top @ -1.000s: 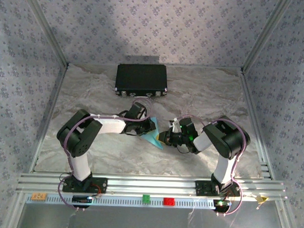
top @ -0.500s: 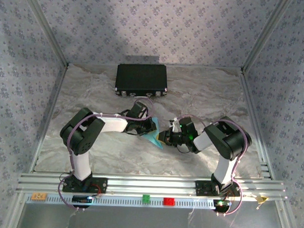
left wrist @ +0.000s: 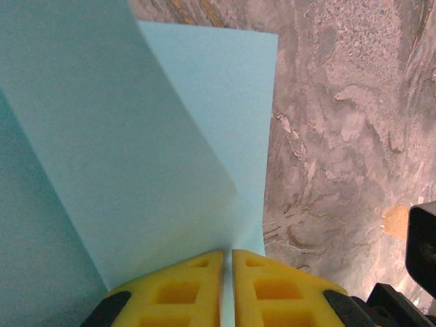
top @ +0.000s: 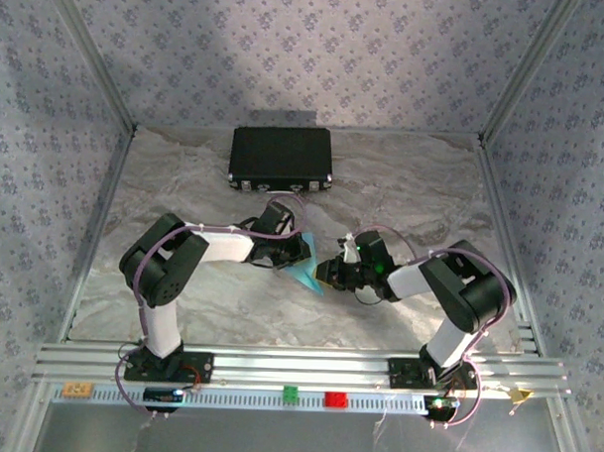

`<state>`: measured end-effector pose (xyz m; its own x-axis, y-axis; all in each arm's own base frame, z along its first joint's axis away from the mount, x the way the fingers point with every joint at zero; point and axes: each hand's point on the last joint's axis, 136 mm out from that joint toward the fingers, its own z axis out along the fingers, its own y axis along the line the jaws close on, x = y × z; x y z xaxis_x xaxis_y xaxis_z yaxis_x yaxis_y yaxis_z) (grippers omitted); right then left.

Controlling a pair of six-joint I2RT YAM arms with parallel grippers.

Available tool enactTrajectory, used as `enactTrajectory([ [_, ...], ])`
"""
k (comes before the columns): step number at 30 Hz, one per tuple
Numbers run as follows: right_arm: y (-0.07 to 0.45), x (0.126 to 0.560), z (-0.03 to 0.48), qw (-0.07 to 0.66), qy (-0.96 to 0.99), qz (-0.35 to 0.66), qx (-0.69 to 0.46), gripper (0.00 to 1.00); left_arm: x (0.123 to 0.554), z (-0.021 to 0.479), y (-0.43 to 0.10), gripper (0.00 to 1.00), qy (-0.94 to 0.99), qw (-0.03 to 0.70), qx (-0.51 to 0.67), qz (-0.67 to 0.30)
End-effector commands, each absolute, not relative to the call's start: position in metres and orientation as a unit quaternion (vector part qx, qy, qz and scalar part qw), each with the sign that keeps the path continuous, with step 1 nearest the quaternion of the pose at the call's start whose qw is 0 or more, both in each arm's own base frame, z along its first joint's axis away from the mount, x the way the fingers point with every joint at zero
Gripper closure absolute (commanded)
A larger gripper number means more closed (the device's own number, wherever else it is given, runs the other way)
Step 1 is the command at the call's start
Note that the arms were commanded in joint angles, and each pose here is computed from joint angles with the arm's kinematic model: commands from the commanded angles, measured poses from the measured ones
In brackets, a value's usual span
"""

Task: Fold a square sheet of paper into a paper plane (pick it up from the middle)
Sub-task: Fourth fold the wing at the center of the table.

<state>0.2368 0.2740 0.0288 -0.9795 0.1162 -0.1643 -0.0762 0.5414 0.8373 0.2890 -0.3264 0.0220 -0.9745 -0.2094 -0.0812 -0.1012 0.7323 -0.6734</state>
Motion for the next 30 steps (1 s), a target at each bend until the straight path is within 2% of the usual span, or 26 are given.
enactTrajectory([
  [1,0.25,0.209,-0.009,0.048,0.915,0.399,0.023,0.79,0.275,0.0,-0.318,0.88,0.94,0.049,-0.084,-0.327],
  [11,0.262,0.208,-0.003,0.045,0.917,0.395,-0.006,0.76,0.276,0.001,-0.319,0.88,0.94,0.048,-0.085,-0.328],
  [16,0.258,0.206,-0.007,0.041,0.921,0.387,-0.002,0.86,0.276,0.001,-0.319,0.88,0.94,0.048,-0.085,-0.328],
  [22,0.253,0.198,-0.013,0.03,0.922,0.386,0.012,0.91,0.275,-0.001,-0.318,0.88,0.941,0.047,-0.086,-0.325],
  [30,0.252,0.194,-0.009,0.029,0.92,0.391,0.012,0.86,0.274,-0.003,-0.316,0.88,0.941,0.046,-0.087,-0.323],
])
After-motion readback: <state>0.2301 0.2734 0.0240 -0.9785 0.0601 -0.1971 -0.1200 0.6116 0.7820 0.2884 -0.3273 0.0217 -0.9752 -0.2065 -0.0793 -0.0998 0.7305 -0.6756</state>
